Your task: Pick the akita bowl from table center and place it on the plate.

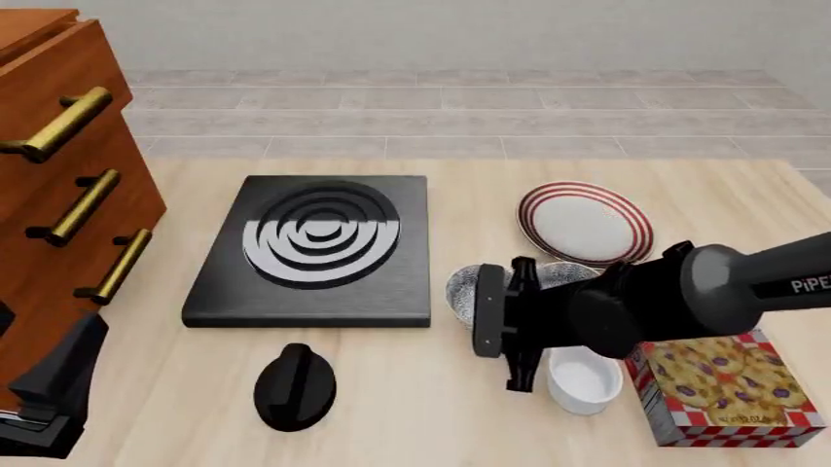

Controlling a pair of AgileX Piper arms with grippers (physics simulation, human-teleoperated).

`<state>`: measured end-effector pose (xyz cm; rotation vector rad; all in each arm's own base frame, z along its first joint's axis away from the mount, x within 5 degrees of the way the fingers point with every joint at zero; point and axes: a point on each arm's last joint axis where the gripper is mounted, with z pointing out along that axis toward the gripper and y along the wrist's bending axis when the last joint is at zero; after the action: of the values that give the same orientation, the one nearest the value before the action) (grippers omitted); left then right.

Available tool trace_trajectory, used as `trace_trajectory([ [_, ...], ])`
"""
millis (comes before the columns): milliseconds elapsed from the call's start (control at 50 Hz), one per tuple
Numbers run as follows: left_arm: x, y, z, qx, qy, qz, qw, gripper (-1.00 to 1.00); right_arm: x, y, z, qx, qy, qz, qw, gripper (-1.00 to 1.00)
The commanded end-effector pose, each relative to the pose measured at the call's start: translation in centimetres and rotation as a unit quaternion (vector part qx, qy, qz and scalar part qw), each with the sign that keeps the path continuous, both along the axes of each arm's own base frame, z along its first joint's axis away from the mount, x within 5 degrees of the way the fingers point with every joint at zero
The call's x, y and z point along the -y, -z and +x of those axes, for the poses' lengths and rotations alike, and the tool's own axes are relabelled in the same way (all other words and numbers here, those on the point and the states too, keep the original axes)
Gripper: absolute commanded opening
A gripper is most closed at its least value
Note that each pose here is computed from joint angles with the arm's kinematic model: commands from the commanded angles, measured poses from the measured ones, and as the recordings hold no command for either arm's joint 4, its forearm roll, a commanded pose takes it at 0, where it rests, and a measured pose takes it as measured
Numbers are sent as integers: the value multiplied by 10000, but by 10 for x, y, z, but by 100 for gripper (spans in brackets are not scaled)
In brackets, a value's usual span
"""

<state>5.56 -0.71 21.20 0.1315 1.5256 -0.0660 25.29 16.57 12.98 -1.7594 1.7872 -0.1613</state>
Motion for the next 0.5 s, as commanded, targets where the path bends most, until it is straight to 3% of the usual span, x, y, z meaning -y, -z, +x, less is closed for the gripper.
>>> trace_trajectory([
  [20, 0, 1, 0, 1, 7, -5, 10000, 100, -12, 13, 7, 42, 206, 297, 9993, -100],
  [200, 0, -1, 0, -2, 7, -4, 10000, 100, -9, 3, 10, 222, 222, 375, 9988, -100],
  [500, 0, -1, 0, 3, 14, -8, 10000, 100, -17, -19, 7, 206, 243, 540, 9980, -100],
])
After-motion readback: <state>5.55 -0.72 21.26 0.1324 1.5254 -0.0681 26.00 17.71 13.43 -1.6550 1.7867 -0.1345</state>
